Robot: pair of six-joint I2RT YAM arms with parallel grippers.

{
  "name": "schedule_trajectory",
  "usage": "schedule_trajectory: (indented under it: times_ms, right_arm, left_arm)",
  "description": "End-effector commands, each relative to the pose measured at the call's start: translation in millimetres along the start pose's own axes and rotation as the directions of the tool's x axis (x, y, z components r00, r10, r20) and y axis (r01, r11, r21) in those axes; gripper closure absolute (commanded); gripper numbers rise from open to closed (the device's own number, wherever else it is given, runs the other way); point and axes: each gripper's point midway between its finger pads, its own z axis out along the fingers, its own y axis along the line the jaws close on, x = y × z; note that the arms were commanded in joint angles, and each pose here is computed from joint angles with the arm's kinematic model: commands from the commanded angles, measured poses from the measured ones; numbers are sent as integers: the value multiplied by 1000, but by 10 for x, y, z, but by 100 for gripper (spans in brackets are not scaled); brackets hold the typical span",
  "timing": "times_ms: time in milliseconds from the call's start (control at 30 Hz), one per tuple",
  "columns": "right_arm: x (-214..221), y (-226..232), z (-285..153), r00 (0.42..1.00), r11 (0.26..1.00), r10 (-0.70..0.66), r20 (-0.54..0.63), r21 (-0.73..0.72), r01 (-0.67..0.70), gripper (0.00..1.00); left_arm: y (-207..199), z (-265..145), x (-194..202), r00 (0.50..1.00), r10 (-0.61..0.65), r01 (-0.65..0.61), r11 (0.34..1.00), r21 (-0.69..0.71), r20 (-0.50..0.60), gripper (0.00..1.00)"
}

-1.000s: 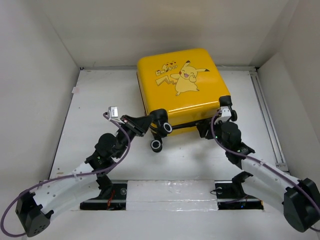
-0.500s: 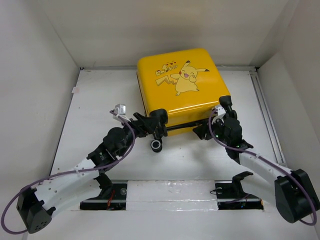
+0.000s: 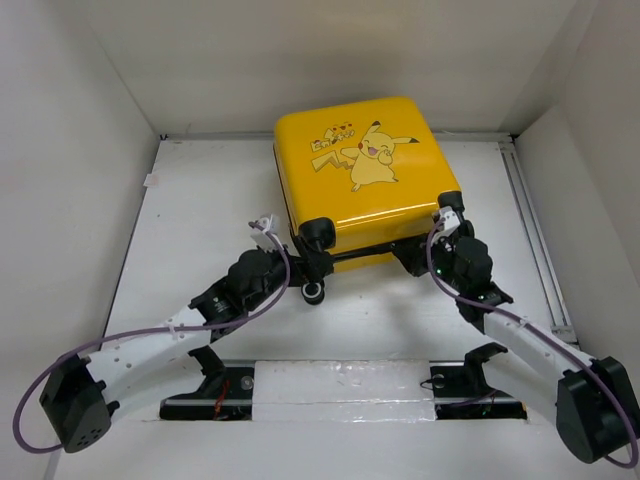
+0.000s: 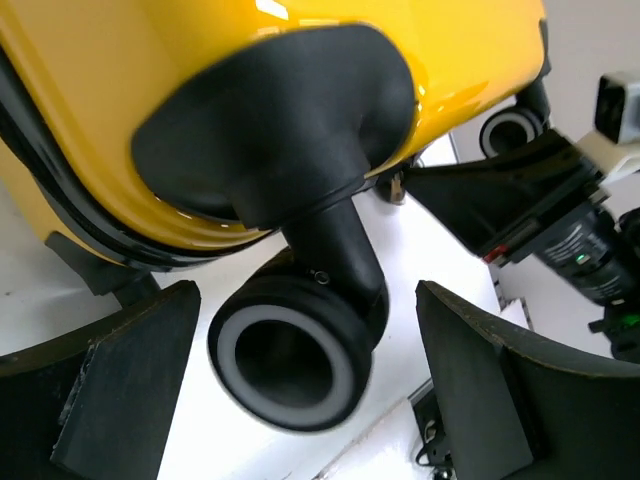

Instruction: Pack the luggage

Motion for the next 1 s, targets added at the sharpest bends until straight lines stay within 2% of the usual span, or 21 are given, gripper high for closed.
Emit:
schedule_trajectory:
  times_ms: [0, 100, 200, 300, 333, 433, 500, 600, 633, 667, 733, 767, 800, 867, 900, 933, 967]
  right_arm:
    - [-198, -41, -29, 996, 999, -10, 86, 36, 7, 84]
    - [-182, -75, -6, 997, 999, -4, 74, 51, 1, 94]
    - [-178, -81, 9, 998, 999, -1, 64, 54, -3, 95]
    - [-185, -44, 46, 999, 999, 11, 51, 32, -12, 85]
    - [-149, -61, 61, 999, 999, 15, 38, 36, -16, 74]
    - [-66, -138, 32, 999, 997, 21, 30, 75, -23, 58]
    - [-130, -121, 41, 998, 998, 12, 55, 66, -16, 54]
    - [-84, -79, 92, 999, 999, 17, 30, 31, -18, 54]
    - [-111, -50, 96, 999, 1000, 25, 40, 18, -26, 56]
    - [-86, -65, 116, 999, 999, 27, 33, 20, -28, 61]
    - [-46, -71, 149, 999, 999, 33, 13, 16, -34, 61]
    - [-63, -25, 166, 999, 999, 32, 7, -10, -32, 61]
    - [-29, -39, 178, 999, 999, 36, -4, -6, -36, 63]
    - [-50, -30, 181, 999, 999, 44, 4, -9, -44, 77]
    - [-74, -23, 185, 999, 999, 41, 14, -12, -41, 89]
    - [-105, -6, 174, 999, 999, 46, 23, -16, -46, 93]
    - [-116, -50, 162, 998, 999, 48, 29, 12, -48, 97]
  left_arm:
    - [-132, 17, 33, 999, 24, -22, 998, 59, -30, 15]
    - [-247, 36, -11, 1000, 7, -6, 994, 106, -16, 16]
    - [-364, 56, -105, 1000, -24, 21, 989, 148, 20, 19]
    - [-349, 127, -74, 1000, -21, 20, 991, 135, 8, 21]
    - [-406, 136, -95, 1000, -22, 20, 988, 152, 7, 21]
    - [-417, 172, -73, 1000, -21, 20, 987, 159, 1, 22]
    - [-392, 194, -45, 1000, -19, 20, 988, 151, -6, 25]
    - [-417, 211, -60, 1000, -30, 30, 987, 160, 0, 30]
    - [-417, 211, -60, 1000, -30, 30, 987, 160, 0, 38]
    - [-417, 211, -60, 1000, -30, 30, 987, 160, 0, 41]
    - [-437, 211, -78, 999, -32, 30, 985, 167, 7, 51]
    - [-426, 215, -90, 999, -33, 30, 986, 162, 14, 61]
    - [-447, 214, -106, 999, -44, 40, 985, 168, 18, 65]
    - [-415, 221, -108, 999, -44, 40, 987, 153, 22, 77]
    - [-416, 204, -114, 999, -44, 40, 987, 153, 22, 92]
    - [-404, 209, -128, 999, -45, 40, 989, 146, 30, 99]
    - [-403, 198, -171, 998, -49, 41, 989, 142, 49, 100]
